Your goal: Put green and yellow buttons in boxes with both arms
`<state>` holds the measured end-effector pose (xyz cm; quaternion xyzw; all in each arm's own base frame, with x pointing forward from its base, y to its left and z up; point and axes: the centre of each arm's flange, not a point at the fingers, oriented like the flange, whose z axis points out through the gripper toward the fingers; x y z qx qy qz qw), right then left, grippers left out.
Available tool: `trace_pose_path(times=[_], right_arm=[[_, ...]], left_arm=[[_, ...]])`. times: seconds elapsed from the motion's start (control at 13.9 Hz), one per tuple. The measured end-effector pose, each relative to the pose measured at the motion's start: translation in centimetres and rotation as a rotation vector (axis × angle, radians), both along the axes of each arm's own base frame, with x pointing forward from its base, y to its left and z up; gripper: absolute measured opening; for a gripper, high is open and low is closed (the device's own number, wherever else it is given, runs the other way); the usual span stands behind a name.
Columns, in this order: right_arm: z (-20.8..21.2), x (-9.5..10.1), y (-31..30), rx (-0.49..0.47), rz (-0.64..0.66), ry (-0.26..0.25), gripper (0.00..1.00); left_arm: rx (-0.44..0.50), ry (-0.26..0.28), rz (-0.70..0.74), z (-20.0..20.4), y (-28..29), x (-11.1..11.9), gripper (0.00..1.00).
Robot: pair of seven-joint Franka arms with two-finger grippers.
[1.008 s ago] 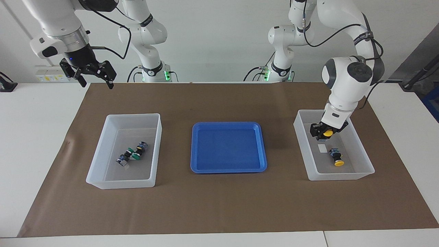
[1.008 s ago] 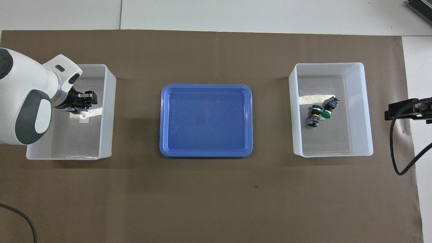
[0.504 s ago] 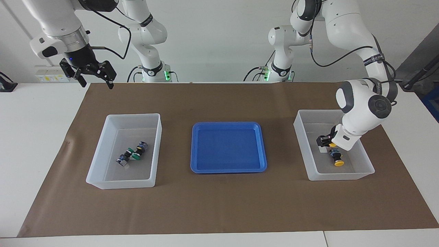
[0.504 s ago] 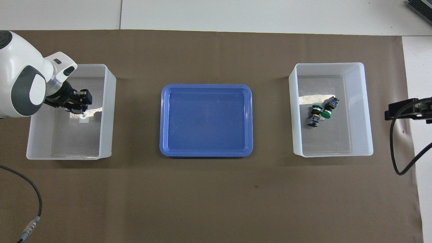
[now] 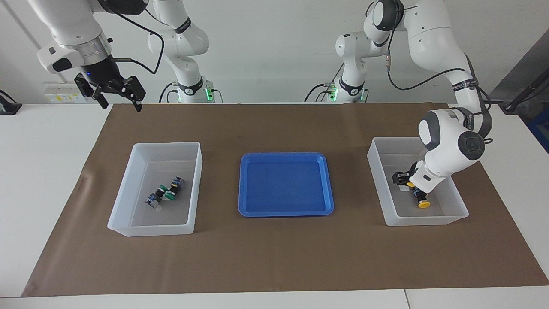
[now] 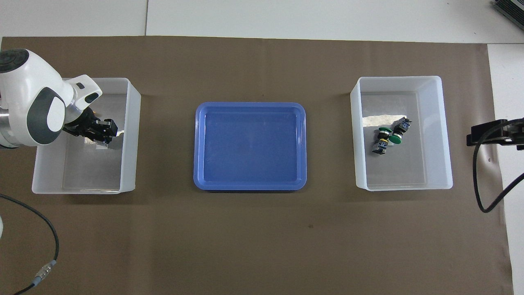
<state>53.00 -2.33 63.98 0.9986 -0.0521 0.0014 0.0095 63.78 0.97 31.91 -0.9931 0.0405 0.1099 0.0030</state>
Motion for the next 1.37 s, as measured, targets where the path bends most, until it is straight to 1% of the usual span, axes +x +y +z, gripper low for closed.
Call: trace_pose_path(times=[0.14,0.29,0.36,0.43,0.5,0.65,0.79,0.94,1.08,1.37], right_arm=[[0.0,0.0,0.0,0.000,0.000,0.000,1.00],[0.0,0.0,0.0,0.000,0.000,0.000,1.00],[0.0,0.0,0.0,0.000,0.000,0.000,1.00],[0.0,0.0,0.0,0.000,0.000,0.000,1.00],[0.0,0.0,0.0,0.000,0.000,0.000,1.00],[0.0,0.0,0.0,0.000,0.000,0.000,1.00],[0.0,0.0,0.0,0.000,0.000,0.000,1.00],[0.0,0.0,0.0,0.000,0.000,0.000,1.00],[0.0,0.0,0.0,0.000,0.000,0.000,1.00],[0.0,0.0,0.0,0.000,0.000,0.000,1.00]], left_arm=[[-0.005,0.000,0.004,-0.9,0.1,-0.4,0.52],[-0.011,-0.016,0.020,-0.3,0.4,-0.2,0.71],[-0.012,-0.025,0.027,0.1,0.6,-0.1,0.84],[-0.011,-0.033,0.033,0.5,0.7,0.0,0.94],[-0.010,-0.040,0.038,0.9,0.7,0.1,1.00],[-0.009,-0.062,0.040,1.9,0.8,0.3,1.00],[-0.008,-0.113,0.040,4.7,0.8,0.5,1.00],[-0.008,-0.190,0.036,9.5,0.6,0.3,1.00],[-0.007,-0.276,0.031,15.0,0.2,-0.6,1.00],[-0.008,-0.409,0.015,23.1,-0.9,-2.4,1.00]])
